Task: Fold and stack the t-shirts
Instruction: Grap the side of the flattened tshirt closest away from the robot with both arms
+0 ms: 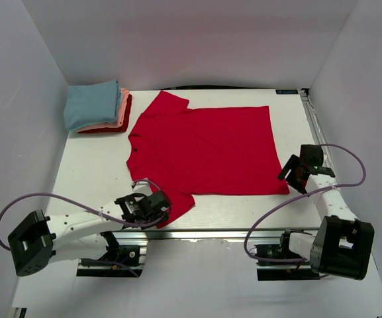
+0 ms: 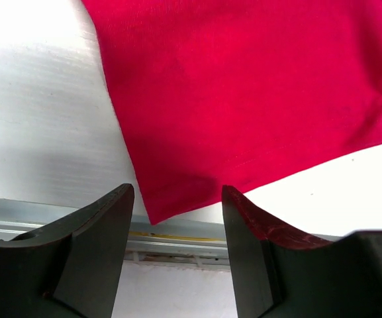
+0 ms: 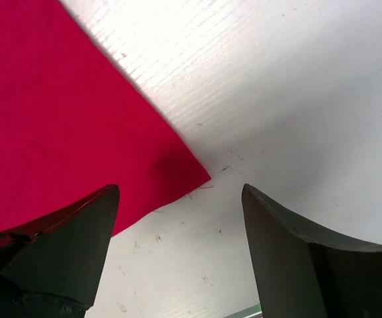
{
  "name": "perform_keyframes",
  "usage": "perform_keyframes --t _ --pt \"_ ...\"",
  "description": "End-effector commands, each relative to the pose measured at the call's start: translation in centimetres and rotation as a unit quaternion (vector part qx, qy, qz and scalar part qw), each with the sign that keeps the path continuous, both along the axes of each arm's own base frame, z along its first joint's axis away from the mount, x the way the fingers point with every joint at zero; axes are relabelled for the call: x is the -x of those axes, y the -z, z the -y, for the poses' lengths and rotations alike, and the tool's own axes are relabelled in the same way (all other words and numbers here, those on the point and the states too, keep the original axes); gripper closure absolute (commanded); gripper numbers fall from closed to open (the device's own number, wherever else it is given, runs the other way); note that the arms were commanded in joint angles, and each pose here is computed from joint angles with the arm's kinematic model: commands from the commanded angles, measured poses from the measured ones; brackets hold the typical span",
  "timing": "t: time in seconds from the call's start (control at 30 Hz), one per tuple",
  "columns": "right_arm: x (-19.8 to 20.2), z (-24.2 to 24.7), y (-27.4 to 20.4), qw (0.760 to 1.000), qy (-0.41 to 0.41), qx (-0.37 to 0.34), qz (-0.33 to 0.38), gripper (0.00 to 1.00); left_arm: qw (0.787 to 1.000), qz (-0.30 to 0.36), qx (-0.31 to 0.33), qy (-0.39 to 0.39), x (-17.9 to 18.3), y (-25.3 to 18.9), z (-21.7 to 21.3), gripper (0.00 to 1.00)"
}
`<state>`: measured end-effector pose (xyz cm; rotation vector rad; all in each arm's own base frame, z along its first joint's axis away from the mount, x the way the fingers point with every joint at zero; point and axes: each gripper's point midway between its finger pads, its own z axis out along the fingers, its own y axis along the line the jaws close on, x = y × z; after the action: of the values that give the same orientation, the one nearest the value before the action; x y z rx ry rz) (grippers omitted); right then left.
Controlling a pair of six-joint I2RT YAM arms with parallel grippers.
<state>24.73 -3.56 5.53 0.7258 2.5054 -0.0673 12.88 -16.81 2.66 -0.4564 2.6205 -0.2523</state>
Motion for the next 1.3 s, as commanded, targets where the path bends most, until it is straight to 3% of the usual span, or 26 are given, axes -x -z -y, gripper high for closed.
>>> perform_keyframes --t 0.0,0.27,0.4,0.47,0.73,1.1,1.2,1.23,1.27 --pt "-1.8 0.7 -1.7 0.999 0.006 0.0 0.035 0.19 0.999 0.017 0.017 -0.033 -0.4 -0.5 0.2 0.34" --pt "-1.8 0.8 -1.7 0.999 0.009 -0.008 0.041 0.19 0.999 -0.01 -0.028 -0.026 0.4 1.4 0.2 0.39" --pt "-1.7 0.5 -1.7 0.999 0.003 -0.013 0.043 0.19 0.998 0.004 -0.063 -0.029 -0.1 0.1 -0.7 0.34" --pt "-1.6 0.5 -1.6 0.999 0.004 -0.014 0.043 0.19 0.998 0.01 -0.059 -0.034 -0.4 -0.6 -0.6 0.3" --pt "-1.7 0.4 -1.3 0.999 0.002 -0.02 0.041 0.2 0.997 0.016 -0.056 -0.045 -0.2 -1.7 -1.3 0.3" --pt "-1.5 0.5 -1.3 0.999 0.003 -0.018 0.042 0.2 0.998 -0.025 -0.055 -0.025 1.5 2.7 -0.2 0.37" --pt "-1.5 0.5 -1.4 0.999 0.004 -0.017 0.043 0.2 0.997 -0.032 -0.065 -0.019 1.9 3.7 -0.2 0.48" --pt "-1.5 0.5 -1.4 0.999 0.005 -0.018 0.043 0.2 0.997 -0.032 -0.068 -0.019 1.9 3.8 -0.3 0.64" --pt "-1.5 0.4 -1.4 0.999 0.005 -0.019 0.043 0.2 0.997 -0.03 -0.069 -0.02 1.9 3.9 -0.3 0.73"
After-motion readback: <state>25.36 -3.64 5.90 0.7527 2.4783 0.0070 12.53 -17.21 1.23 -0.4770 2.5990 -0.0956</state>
